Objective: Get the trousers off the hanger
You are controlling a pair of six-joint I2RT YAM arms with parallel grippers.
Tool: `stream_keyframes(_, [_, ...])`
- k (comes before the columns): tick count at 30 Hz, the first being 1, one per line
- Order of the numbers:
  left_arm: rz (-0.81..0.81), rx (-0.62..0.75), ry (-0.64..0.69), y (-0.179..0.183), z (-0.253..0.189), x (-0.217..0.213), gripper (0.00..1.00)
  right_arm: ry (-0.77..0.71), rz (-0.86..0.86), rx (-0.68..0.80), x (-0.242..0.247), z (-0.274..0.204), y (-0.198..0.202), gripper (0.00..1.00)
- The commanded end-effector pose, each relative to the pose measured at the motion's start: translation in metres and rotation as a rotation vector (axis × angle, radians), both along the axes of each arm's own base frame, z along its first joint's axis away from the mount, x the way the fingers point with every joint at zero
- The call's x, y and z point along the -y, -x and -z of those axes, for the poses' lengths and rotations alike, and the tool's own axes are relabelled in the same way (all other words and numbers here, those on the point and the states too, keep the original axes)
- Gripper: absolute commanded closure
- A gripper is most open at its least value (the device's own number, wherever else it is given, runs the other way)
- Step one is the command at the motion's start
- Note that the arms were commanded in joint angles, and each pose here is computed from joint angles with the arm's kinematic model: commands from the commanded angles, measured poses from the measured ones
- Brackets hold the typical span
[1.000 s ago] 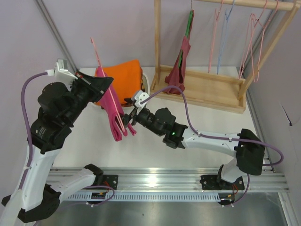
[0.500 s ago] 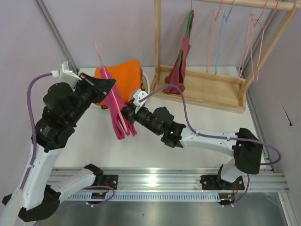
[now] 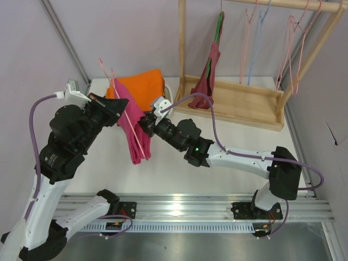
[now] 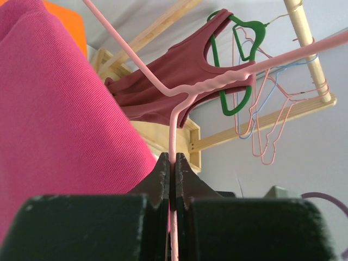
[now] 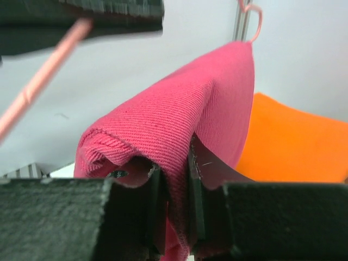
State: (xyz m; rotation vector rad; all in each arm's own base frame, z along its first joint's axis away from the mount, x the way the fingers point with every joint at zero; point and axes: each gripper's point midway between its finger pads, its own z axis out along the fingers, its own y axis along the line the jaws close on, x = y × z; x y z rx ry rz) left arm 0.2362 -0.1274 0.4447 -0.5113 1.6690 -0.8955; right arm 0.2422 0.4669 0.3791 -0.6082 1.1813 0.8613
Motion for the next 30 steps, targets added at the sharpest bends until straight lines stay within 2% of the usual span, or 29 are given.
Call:
stream_keyframes(1, [-0.042, 0.045, -0.016, 0.001, -0.007, -0.010, 1.00, -0.342, 0.042, 0.160, 0.033, -0.123, 0.004, 1.00])
stream_keyframes(13, [-0.145, -0.007, -0.064, 0.006, 0.020, -0.035, 1.00, -0.546, 0.061, 0.199, 0.055, -0.168, 0.004, 1.00])
stream_keyframes(22, [-0.215, -0.101, -0.093, 0.003, 0.058, -0.046, 1.00, -0.638, 0.099, 0.299, 0.072, -0.209, 0.004, 1.00])
stream_keyframes(30, [-0.279, -0.127, -0.117, 0.011, 0.071, -0.063, 1.00, -0.647, 0.175, 0.381, 0.086, -0.233, -0.013, 1.00])
